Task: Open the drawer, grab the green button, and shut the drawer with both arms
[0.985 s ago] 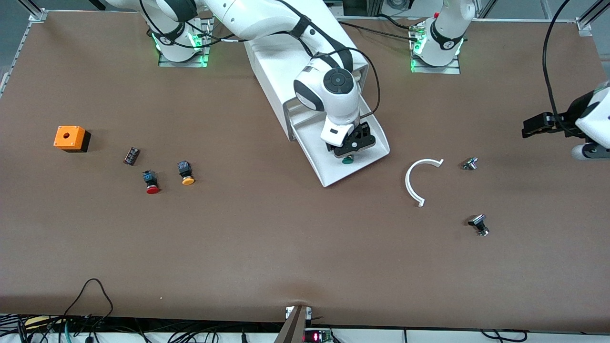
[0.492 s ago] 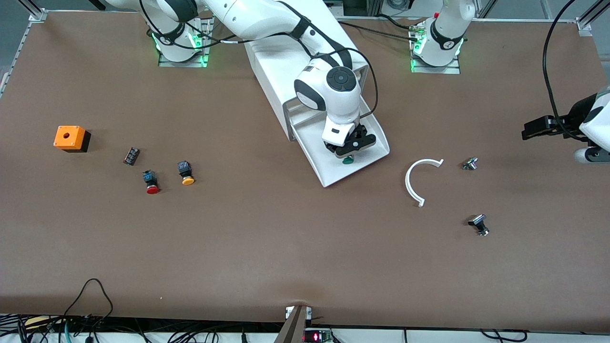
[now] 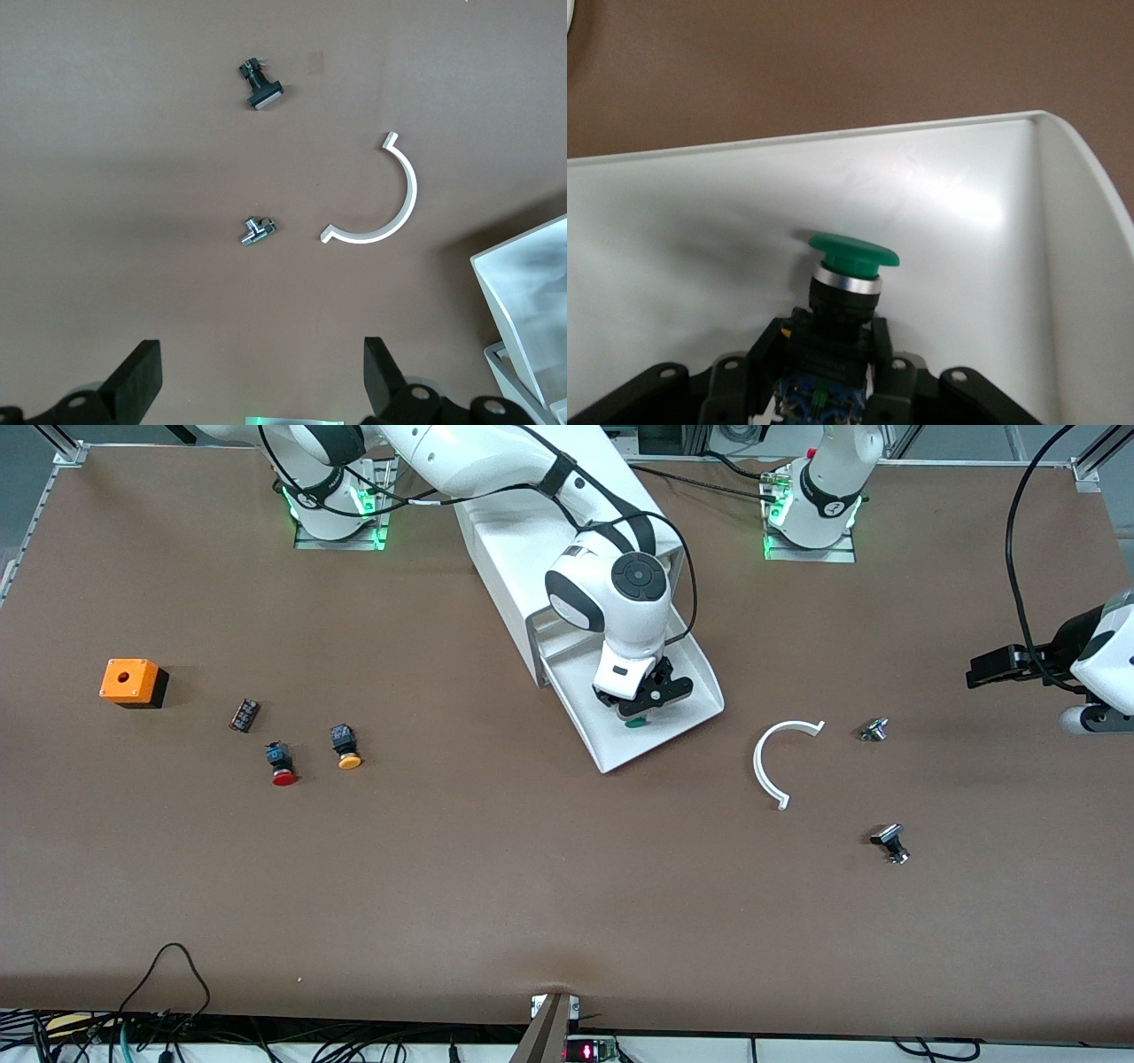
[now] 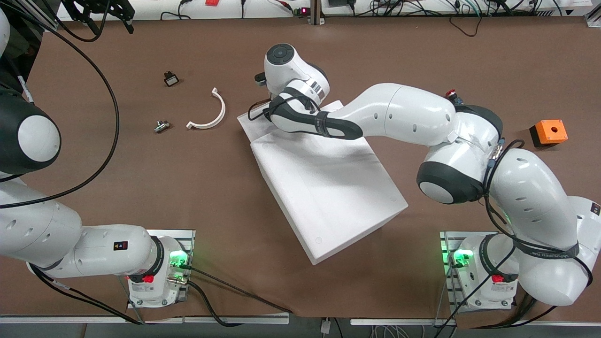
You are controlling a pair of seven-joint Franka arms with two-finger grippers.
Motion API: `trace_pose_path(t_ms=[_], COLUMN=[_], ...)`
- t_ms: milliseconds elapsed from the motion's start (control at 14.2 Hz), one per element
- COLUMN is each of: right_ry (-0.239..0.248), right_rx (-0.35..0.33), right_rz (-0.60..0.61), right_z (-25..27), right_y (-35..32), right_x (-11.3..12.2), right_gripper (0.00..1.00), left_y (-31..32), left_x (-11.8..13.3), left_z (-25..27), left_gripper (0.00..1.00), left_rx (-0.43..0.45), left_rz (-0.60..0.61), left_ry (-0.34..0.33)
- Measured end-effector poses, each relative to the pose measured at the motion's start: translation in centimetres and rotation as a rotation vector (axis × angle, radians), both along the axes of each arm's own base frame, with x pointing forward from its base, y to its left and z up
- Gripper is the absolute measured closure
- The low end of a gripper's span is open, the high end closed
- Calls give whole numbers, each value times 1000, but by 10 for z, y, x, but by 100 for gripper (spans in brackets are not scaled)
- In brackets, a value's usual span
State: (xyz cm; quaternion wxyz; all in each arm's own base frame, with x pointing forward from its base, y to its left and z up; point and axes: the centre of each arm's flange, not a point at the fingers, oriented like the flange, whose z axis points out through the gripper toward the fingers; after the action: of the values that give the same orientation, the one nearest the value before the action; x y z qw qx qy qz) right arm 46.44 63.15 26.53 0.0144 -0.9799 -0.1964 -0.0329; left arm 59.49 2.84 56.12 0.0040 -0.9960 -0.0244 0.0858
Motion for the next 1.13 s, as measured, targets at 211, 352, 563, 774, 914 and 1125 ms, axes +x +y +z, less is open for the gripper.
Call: trace_pose_path(t_ms=[211,352,563,774,914,1125], right_ry=[14,10,27,45,65,81], right_rx=[3,16,29,11,21,36], right_rz=[15,31,60,120,154,217], right_z=[30,62,122,187,227,265], right_y=[9,11,-9,-55,-99,-181], right_x=[-6,-6,5,29,53,101], right_gripper=[57,57,57,57,57,57], left_y=[0,0,0,2,5,11], left_x=[0,0,3,5,5,5], left_z=[0,-1,-7,-12,-12,-12], left_gripper=[0,0,0,0,0,0], left_rx=[0,0,-1,-4,-7,-6], left_rz=[0,0,0,-16,-29,-25], left_ry=[1,2,11,18,19,18])
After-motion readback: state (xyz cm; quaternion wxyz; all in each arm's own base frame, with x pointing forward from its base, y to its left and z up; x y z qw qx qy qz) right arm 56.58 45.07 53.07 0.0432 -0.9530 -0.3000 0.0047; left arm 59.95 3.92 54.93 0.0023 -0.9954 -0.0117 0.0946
